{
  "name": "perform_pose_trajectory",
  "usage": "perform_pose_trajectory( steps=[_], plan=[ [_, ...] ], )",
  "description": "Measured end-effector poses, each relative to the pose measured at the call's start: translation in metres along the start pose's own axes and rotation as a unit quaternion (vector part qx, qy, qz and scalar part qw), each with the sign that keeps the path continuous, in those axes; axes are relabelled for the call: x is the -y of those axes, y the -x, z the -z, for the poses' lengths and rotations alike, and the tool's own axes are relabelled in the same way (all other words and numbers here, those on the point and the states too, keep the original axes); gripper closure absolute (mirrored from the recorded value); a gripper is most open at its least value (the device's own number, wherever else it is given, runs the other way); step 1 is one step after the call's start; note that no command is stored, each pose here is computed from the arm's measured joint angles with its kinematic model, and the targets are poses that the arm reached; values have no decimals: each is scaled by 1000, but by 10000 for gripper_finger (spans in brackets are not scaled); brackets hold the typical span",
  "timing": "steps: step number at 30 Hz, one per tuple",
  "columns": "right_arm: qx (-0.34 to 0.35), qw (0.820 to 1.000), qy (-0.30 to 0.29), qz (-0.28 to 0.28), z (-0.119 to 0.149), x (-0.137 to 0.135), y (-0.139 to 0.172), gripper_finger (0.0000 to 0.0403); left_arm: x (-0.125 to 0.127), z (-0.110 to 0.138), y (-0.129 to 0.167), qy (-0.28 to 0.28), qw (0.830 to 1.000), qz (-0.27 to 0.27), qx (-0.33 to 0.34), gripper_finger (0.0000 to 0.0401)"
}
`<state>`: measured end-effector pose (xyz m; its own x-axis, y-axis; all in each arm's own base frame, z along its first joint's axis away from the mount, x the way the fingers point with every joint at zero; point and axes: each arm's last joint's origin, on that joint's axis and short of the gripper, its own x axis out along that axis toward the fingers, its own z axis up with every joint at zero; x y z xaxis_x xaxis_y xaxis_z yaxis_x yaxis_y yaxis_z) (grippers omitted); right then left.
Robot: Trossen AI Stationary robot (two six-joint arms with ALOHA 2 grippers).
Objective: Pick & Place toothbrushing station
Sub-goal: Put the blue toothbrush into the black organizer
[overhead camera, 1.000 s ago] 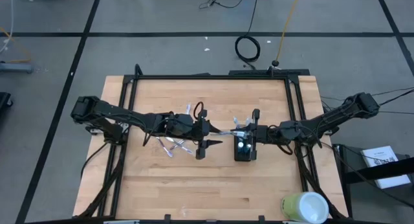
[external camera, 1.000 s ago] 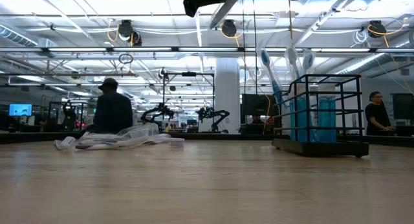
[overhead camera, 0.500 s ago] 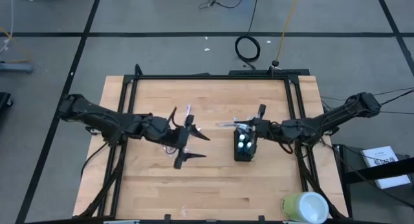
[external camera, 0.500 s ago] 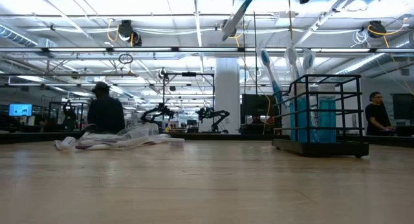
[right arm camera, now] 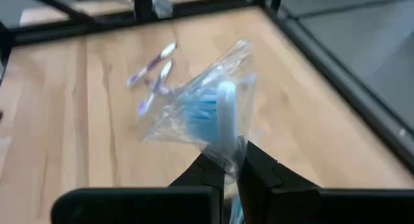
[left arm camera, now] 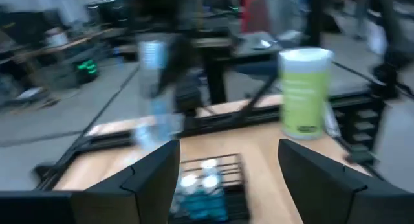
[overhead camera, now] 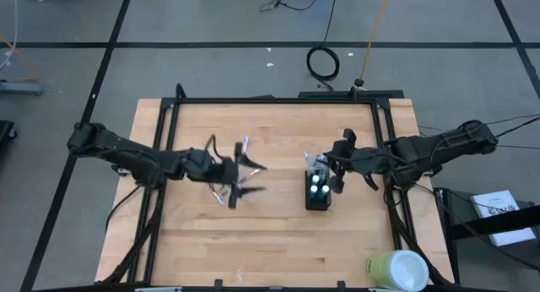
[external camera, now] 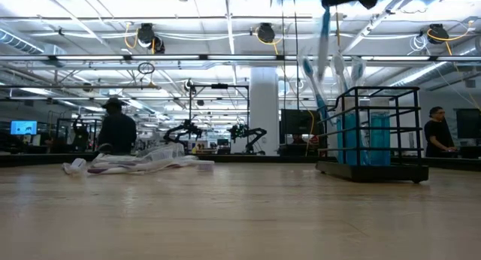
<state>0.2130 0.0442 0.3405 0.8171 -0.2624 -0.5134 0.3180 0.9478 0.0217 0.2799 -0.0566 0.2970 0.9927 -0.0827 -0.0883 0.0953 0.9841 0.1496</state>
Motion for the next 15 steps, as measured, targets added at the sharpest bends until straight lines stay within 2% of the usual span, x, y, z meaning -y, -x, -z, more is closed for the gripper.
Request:
perform_pose_trajectory(
  steps=[7,10,15],
  plan=[
    [-43,999,-16,19,8,8,-2,391,-26,33,27,65,995,-57,47,133],
    [-50,998,-20,30,13,11,-8,391,-32,49,33,81,993,-74,46,132],
    [-64,996,-27,48,23,18,-18,391,-42,62,37,116,988,-95,41,132]
  ],
)
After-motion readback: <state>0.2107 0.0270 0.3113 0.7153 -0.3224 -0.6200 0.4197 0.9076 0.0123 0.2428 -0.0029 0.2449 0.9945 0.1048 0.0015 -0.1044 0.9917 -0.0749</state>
